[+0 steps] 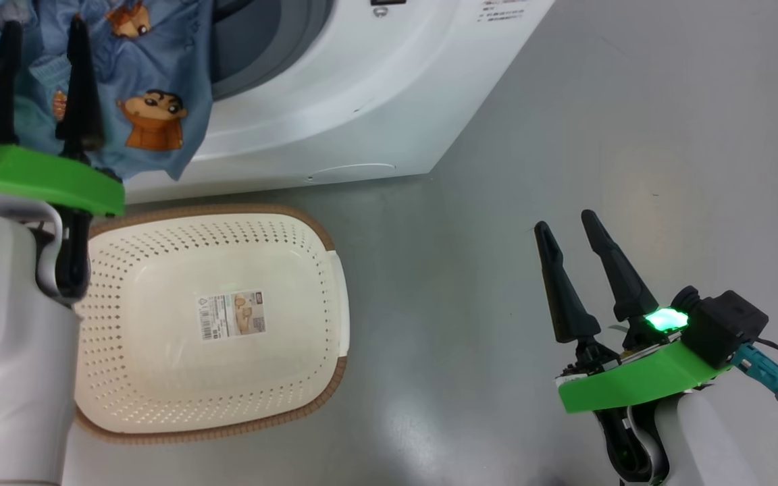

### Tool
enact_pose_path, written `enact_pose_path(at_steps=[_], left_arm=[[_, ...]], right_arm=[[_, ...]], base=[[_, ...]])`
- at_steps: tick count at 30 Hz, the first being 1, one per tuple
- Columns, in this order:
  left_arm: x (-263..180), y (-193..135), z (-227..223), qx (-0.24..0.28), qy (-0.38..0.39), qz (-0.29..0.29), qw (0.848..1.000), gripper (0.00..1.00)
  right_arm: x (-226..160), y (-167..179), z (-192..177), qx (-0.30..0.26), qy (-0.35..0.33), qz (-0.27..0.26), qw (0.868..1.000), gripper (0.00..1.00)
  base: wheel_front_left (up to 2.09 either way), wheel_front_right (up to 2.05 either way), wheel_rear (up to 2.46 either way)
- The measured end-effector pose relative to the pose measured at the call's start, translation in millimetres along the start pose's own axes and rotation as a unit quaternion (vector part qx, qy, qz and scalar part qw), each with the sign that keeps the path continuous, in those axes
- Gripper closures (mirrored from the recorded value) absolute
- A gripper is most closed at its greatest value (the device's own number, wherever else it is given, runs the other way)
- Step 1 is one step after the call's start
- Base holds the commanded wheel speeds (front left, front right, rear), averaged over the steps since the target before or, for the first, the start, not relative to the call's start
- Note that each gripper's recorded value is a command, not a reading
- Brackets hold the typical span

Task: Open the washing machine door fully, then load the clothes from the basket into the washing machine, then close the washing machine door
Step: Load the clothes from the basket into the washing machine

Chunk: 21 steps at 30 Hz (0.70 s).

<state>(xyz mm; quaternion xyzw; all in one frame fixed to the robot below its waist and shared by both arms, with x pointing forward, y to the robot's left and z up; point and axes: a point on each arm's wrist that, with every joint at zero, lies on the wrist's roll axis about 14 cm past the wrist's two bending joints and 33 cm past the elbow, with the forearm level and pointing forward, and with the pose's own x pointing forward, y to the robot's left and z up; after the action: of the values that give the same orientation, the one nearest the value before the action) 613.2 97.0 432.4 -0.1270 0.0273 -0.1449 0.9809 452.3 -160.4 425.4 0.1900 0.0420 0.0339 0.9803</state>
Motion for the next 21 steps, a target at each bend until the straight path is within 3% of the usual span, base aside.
enact_pose_path(at_steps=[21], left_arm=[[-89, 14, -29, -0.012, 0.025, 0.037, 0.999, 0.00]], right_arm=[[7, 8, 6, -0.008, -0.011, 0.013, 1.000, 0.00]], base=[[0.00, 0.00, 0.00]])
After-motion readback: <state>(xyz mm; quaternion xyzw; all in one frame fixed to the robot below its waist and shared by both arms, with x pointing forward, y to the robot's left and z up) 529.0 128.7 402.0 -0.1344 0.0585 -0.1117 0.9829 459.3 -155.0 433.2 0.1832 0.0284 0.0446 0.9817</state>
